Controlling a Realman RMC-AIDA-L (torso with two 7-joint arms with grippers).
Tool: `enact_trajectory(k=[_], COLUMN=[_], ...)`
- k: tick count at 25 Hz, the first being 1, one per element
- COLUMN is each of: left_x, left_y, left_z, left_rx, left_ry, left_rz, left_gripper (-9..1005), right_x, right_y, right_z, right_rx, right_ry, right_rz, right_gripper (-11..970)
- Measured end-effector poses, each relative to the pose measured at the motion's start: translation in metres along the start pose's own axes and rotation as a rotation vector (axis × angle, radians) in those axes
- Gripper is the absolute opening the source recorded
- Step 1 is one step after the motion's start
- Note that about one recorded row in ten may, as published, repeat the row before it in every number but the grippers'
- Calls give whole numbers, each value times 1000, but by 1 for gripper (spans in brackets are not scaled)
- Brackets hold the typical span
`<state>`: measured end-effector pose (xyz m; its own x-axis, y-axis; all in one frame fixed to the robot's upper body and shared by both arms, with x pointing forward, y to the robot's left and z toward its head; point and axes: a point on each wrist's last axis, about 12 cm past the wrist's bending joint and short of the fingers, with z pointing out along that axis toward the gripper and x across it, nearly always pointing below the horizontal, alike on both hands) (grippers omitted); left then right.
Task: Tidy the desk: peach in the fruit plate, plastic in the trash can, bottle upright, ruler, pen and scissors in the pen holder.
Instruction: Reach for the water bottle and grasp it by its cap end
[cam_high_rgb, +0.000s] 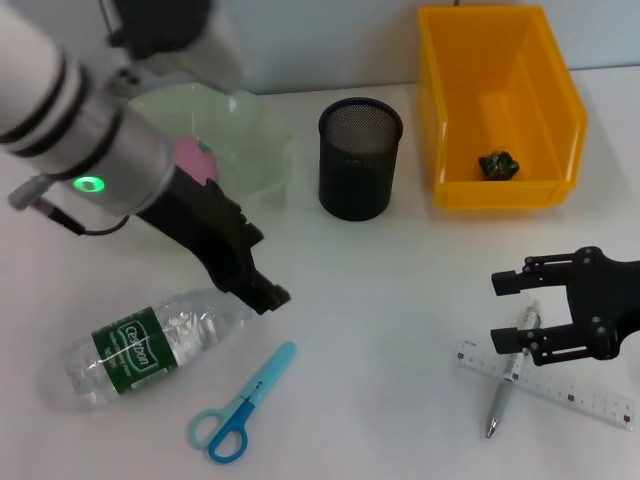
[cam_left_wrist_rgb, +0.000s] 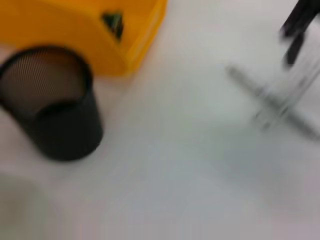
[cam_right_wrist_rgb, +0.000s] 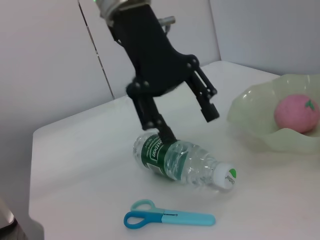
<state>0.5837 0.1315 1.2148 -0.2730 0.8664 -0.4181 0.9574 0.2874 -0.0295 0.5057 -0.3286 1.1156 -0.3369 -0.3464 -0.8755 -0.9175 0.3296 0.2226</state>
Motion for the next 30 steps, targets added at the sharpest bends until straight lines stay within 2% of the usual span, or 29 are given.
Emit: enact_trajectory(k=[1, 5, 8, 15, 30], left_x=[0, -20, -23, -19, 0], left_y=[0, 2, 6, 17, 21], left_z=[0, 18, 26, 45, 63], left_rx=[0, -23, -34, -50, -76], left_ry=[0, 100, 120, 151, 197], left_rz=[0, -24, -57, -137, -178], left_gripper=[742, 740, 739, 735, 727], right_x=[0, 0, 0, -2, -5], right_y=[0, -1, -1, -2, -3], right_z=[0, -2, -2, -1, 2], right_rx=[0, 8, 8, 7, 3], right_ry=[0, -5, -5, -7, -22], right_rz=[0, -4, -8, -15, -30], right_gripper=[737, 736, 736, 735, 736])
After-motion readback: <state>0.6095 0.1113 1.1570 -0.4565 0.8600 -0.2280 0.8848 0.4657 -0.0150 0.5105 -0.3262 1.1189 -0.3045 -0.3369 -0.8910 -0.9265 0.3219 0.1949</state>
